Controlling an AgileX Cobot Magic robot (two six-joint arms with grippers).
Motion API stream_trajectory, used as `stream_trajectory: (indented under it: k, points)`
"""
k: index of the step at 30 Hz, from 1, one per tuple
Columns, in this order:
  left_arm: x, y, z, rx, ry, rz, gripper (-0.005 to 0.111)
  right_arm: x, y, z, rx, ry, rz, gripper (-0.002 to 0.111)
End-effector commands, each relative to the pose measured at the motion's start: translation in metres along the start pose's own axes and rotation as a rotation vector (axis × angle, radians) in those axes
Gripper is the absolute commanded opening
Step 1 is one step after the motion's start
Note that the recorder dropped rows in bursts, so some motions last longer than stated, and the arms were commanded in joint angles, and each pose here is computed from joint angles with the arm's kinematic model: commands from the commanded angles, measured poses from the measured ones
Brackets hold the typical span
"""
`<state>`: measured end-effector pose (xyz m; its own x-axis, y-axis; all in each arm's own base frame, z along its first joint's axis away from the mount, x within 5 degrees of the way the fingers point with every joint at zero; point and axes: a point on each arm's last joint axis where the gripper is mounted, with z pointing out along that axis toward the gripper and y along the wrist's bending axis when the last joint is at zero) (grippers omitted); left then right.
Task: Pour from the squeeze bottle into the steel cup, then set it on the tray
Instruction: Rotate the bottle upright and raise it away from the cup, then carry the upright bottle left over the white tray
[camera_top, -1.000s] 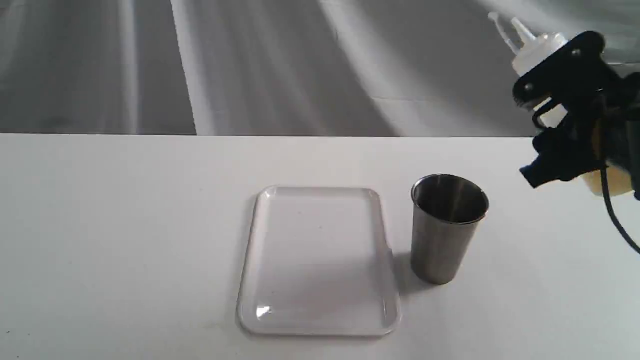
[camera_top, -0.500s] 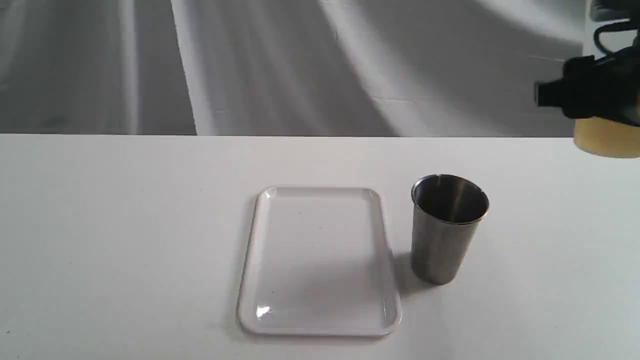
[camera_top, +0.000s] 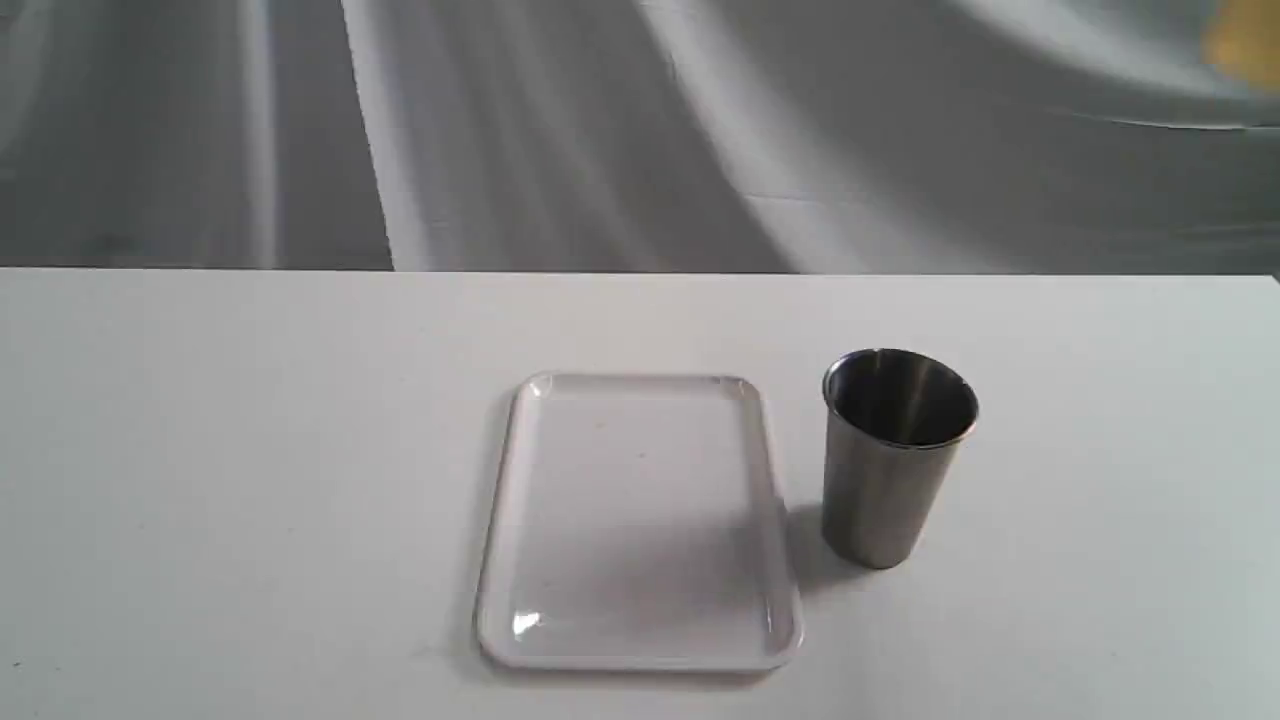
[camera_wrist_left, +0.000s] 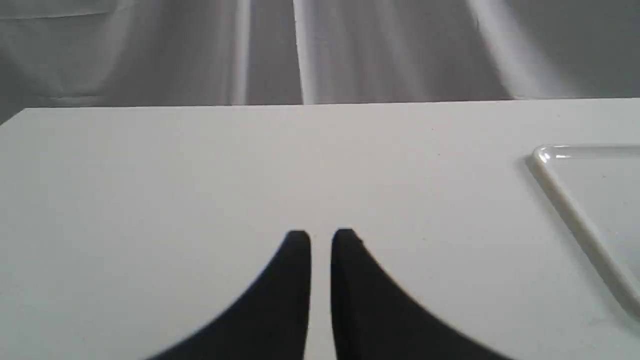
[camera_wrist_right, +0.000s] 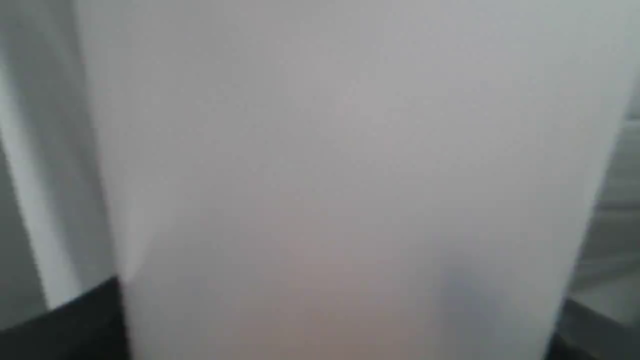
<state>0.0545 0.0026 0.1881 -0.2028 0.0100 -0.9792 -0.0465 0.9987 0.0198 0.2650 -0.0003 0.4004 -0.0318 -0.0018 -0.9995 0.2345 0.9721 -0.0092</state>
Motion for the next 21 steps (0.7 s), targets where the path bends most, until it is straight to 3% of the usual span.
stream_trajectory:
  k: [1, 6, 9, 15, 21]
  points:
    - [0.001, -0.001, 0.0, 0.008, -0.007, -0.003, 0.008, -0.031, 0.006, -0.015, -0.131, -0.074, 0.086, 0.0]
    - [0.001, -0.001, 0.0, 0.008, -0.007, -0.003, 0.008, -0.045, 0.011, -0.02, -0.197, -0.073, 0.252, 0.0]
    - [0.001, -0.001, 0.0, 0.009, -0.007, -0.005, 0.008, -0.047, 0.021, -0.022, -0.315, -0.068, 0.28, 0.0]
    - [0.001, -0.001, 0.0, 0.009, -0.007, -0.005, 0.008, -0.056, 0.044, -0.029, -0.517, -0.245, 0.002, 0.0]
    - [0.001, -0.001, 0.0, 0.008, -0.007, -0.003, 0.008, -0.048, 0.067, -0.022, -0.534, -0.297, -0.16, 0.0]
